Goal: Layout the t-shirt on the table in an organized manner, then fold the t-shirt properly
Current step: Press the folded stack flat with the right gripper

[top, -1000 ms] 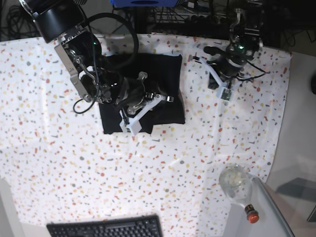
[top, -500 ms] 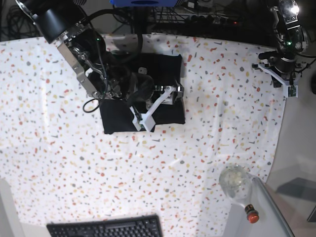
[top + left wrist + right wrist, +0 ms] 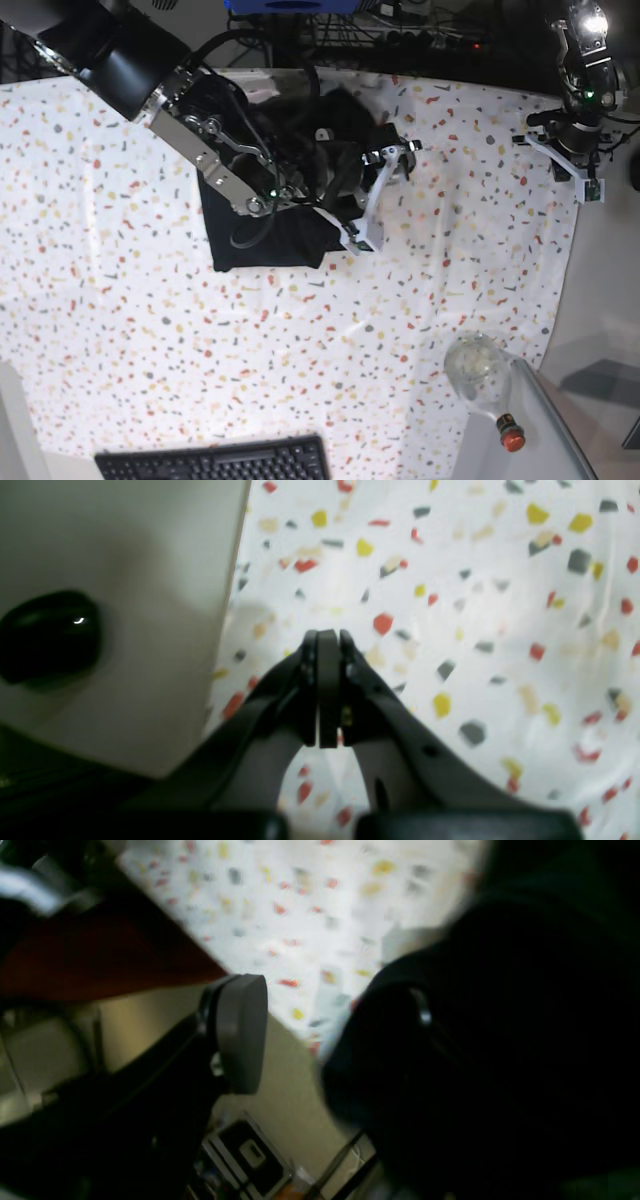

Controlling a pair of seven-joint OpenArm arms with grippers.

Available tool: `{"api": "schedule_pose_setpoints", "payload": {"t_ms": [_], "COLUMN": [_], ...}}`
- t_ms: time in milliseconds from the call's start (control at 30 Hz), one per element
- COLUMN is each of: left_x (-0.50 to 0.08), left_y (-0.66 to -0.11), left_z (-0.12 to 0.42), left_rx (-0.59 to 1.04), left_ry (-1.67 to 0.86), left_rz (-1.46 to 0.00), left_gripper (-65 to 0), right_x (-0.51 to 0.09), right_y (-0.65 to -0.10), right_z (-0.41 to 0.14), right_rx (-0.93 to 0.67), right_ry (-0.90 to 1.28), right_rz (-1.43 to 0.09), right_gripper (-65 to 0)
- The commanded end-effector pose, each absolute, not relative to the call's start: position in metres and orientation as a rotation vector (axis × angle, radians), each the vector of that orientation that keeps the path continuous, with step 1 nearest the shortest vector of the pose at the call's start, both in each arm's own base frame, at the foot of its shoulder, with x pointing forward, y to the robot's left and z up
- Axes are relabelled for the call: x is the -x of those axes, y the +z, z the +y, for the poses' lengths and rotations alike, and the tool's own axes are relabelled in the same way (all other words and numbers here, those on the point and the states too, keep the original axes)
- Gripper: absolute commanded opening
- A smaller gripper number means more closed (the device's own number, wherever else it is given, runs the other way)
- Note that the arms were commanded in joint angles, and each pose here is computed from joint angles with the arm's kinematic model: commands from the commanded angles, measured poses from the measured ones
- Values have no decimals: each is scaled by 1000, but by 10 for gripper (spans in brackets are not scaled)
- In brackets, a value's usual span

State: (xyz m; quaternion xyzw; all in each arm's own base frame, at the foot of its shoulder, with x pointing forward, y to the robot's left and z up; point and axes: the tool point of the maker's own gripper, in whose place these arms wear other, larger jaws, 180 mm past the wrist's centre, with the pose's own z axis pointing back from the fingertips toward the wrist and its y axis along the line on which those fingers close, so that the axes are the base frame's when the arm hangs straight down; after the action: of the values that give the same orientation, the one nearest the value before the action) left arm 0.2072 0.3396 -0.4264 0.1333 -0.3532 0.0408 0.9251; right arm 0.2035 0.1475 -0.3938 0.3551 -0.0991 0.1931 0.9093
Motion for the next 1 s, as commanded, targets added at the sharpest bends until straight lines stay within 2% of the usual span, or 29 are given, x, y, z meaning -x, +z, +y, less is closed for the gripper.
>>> {"api": "schedule_pose_setpoints", "payload": {"t_ms": [0,133,233,300,333,400,467,567,667,800,967], "left_x": [-212,-213,-212,-211,-211,-211,-211,-213,-213,-213,-212], "left_y": [-418,-424,-426,-426,-426,-426,-426,-425,-425,-425,-425], "left_z": [347,350,351,351,351,351,351,351,351,351,351], "left_rx": [-294,-289,-289,-289,-289,-289,-289,-289,-289,-289,-289], "left_ry": [83,98,101,101,101,101,101,102,102,102,101], "left_rz": [-750,-740,-738,-737,-737,-735,-737,-740,-740,-740,-739], "left_gripper": [-650,-650,-650,-650,-650,-650,-650,-650,-650,-650,-650], "right_x": [-210,-213,-225,-234,-242,-250,-264,-276,-275,-260,-255], "right_y": [-367,-330,-304,-298,-292,-294,-304,-336,-368,-403,-410], "right_z": [162,161,139,110,96,71,42,6,-7,9,44], "right_rx": [-792,-837,-851,-831,-823,-799,-765,-647,-528,-483,-507], "right_ry": [442,498,488,398,342,250,126,10,15,36,116], "right_rz": [-252,-347,-447,-488,-518,-540,-562,-588,-574,-488,-448], "right_gripper": [-308,-309,-311,-339,-377,-491,-645,-650,-650,-650,-650]}}
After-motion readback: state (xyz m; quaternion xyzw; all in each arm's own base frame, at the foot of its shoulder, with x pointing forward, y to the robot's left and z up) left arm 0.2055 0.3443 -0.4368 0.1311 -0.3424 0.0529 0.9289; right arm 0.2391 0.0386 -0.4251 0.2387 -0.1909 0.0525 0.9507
